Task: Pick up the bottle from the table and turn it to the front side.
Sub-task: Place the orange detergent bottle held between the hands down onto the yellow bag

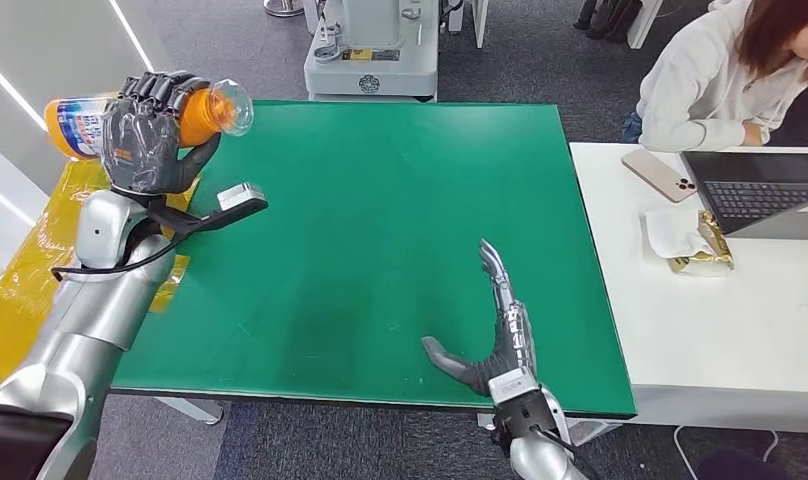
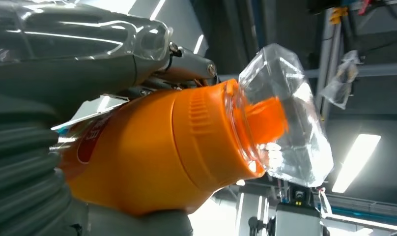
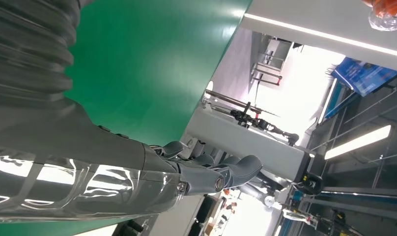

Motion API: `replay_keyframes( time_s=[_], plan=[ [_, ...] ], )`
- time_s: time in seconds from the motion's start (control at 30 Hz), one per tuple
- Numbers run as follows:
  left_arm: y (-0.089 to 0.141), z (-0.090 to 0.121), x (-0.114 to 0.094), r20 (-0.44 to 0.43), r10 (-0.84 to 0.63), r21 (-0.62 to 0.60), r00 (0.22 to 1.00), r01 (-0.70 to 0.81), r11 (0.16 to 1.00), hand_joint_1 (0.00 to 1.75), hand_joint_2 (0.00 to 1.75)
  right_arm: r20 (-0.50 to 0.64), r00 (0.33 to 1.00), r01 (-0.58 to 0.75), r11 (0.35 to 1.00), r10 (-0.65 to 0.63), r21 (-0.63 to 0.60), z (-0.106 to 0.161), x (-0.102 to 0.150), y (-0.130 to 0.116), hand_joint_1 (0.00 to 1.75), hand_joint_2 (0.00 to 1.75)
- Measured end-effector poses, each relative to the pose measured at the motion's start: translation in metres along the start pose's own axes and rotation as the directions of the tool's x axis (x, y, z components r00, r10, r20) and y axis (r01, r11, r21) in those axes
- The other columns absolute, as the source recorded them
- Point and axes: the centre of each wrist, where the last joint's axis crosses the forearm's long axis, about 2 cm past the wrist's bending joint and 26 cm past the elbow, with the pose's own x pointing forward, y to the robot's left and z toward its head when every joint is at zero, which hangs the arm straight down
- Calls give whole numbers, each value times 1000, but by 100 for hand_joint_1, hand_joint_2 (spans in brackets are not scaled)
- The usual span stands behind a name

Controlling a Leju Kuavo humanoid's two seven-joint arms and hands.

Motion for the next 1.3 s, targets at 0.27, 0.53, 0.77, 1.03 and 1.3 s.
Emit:
replay_keyframes(
  time_s=[0.27, 0.53, 0.77, 1.03, 1.3],
  plan=[
    [-4, 11, -6, 91, -199, -113, 976, 208, 972, 175, 175, -5, 1000, -9, 1000, 9, -16, 11, 2, -4, 0, 175],
    [-19, 33, -10, 133, -279, -233, 951, 304, 924, 175, 175, -3, 1000, -17, 999, 17, -49, 17, 6, -12, 0, 175],
    [-32, 55, -13, 129, -260, -344, 957, 289, 893, 175, 175, -26, 999, -25, 997, 23, -72, 29, 11, -14, 0, 175],
    [-44, 90, -15, 103, -232, -439, 967, 253, 862, 175, 175, -42, 999, -23, 996, 20, -85, 36, 14, -19, 0, 175],
    [-52, 126, -16, 82, -206, -547, 975, 217, 809, 175, 175, -51, 999, -13, 996, 9, -88, 40, 14, -22, 0, 175]
  ],
)
